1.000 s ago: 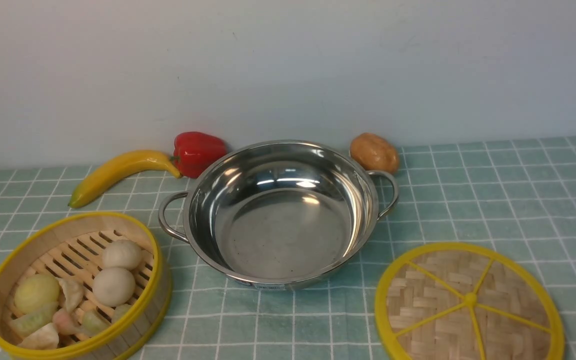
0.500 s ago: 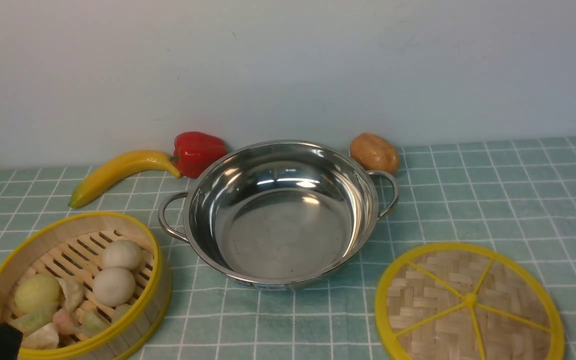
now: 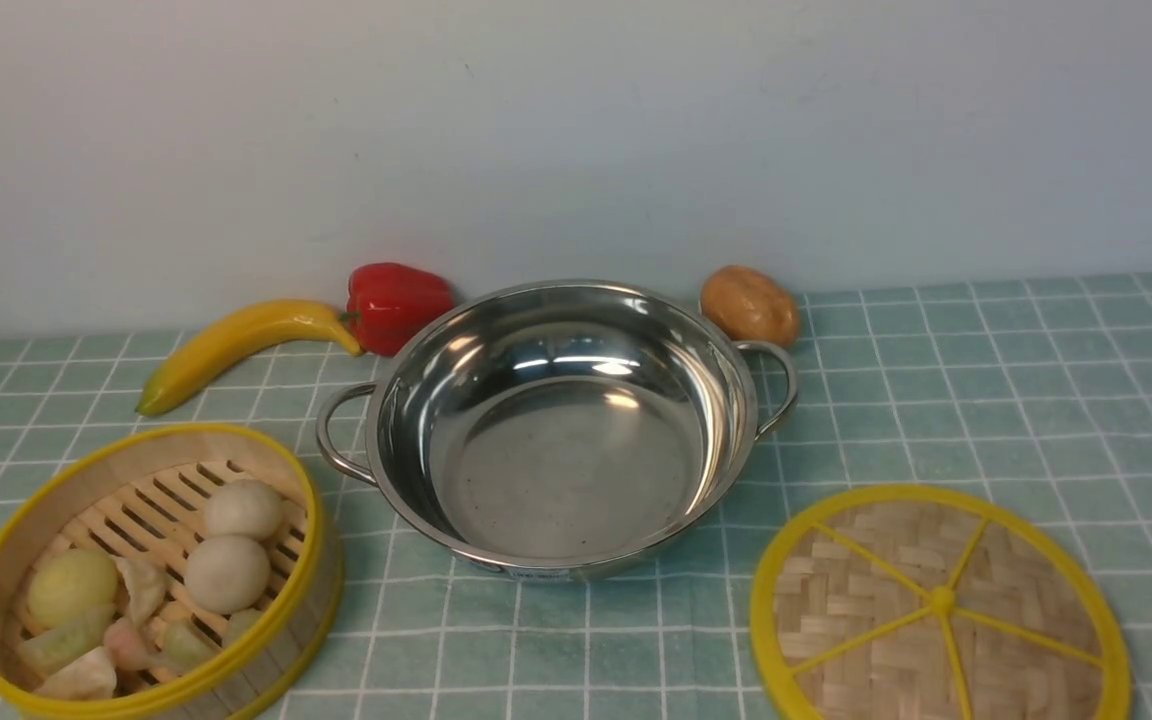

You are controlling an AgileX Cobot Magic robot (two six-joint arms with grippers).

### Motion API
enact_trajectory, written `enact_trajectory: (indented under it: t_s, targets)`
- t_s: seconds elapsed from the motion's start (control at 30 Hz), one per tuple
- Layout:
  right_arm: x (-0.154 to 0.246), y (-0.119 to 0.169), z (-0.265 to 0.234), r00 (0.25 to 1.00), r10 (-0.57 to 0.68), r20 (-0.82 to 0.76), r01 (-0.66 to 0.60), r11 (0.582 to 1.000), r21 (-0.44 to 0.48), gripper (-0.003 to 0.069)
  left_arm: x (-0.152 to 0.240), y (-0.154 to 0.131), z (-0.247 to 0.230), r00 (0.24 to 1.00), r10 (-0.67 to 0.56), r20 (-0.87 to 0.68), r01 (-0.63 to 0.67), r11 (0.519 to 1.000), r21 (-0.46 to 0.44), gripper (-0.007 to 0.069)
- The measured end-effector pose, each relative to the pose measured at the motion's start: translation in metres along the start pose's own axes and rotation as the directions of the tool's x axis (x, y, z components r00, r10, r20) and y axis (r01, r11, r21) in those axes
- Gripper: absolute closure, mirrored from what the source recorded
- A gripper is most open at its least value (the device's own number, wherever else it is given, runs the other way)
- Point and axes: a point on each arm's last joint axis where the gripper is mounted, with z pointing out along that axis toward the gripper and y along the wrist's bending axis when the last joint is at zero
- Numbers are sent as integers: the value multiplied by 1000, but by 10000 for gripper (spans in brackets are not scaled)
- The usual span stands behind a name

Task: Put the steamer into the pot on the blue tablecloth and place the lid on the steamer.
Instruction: 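Grasp the rim of the steamer basket holding the buns with the left gripper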

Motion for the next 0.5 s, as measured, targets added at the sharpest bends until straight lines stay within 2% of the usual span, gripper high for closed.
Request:
enact_trajectory:
  t_s: [0.03, 0.07, 0.1, 0.13, 0.2, 0.23, 0.27, 0.3, 0.33, 0.37, 0.4, 0.43, 0.47, 0.5]
  targets:
    - [-13, 18, 2, 995, 5, 100, 5, 995, -101, 419, -14, -16, 1, 996, 37, 83, -43, 997, 70, 382]
    - [-12, 18, 2, 995, 0, 99, 10, 995, -103, 419, -16, -19, 1, 994, 45, 101, -54, 995, 84, 382]
    - [-32, 51, 4, 968, -20, 250, 85, 963, -254, 419, -36, -44, 0, 967, 125, 224, -165, 972, 169, 382]
    - [-44, 77, 5, 936, -54, 347, 176, 927, -330, 419, -51, -67, -1, 930, 191, 315, -268, 938, 222, 382]
    - [-57, 113, 9, 887, -126, 443, 314, 869, -382, 419, -70, -100, -3, 857, 306, 415, -430, 868, 247, 382]
    - [-57, 117, 11, 877, -160, 452, 351, 857, -378, 419, -72, -103, -2, 849, 322, 419, -446, 861, 244, 382]
    - [-60, 150, 24, 823, -311, 476, 508, 778, -370, 419, -90, -136, 0, 764, 461, 452, -594, 775, 213, 382]
    - [-61, 157, 26, 819, -330, 470, 522, 768, -371, 419, -89, -138, 3, 759, 490, 429, -610, 765, 206, 382]
    - [-58, 169, 36, 785, -431, 445, 597, 719, -357, 419, -93, -148, 6, 726, 558, 402, -662, 725, 189, 382]
    - [-53, 187, 58, 736, -583, 343, 676, 655, -337, 419, -97, -165, 16, 655, 689, 311, -752, 637, 172, 382]
    - [-52, 189, 61, 729, -601, 327, 684, 648, -334, 419, -100, -170, 16, 635, 707, 312, -769, 616, 168, 382]
    - [-49, 196, 73, 706, -664, 247, 707, 634, -315, 419, -99, -174, 23, 602, 765, 228, -798, 574, 180, 382]
    - [-38, 193, 99, 657, -753, 21, 728, 628, -276, 419, -99, -183, 36, 541, 833, 118, -834, 513, 205, 382]
    - [-30, 190, 117, 625, -771, -119, 735, 633, -244, 419, -95, -184, 49, 500, 866, 8, -844, 485, 230, 382]
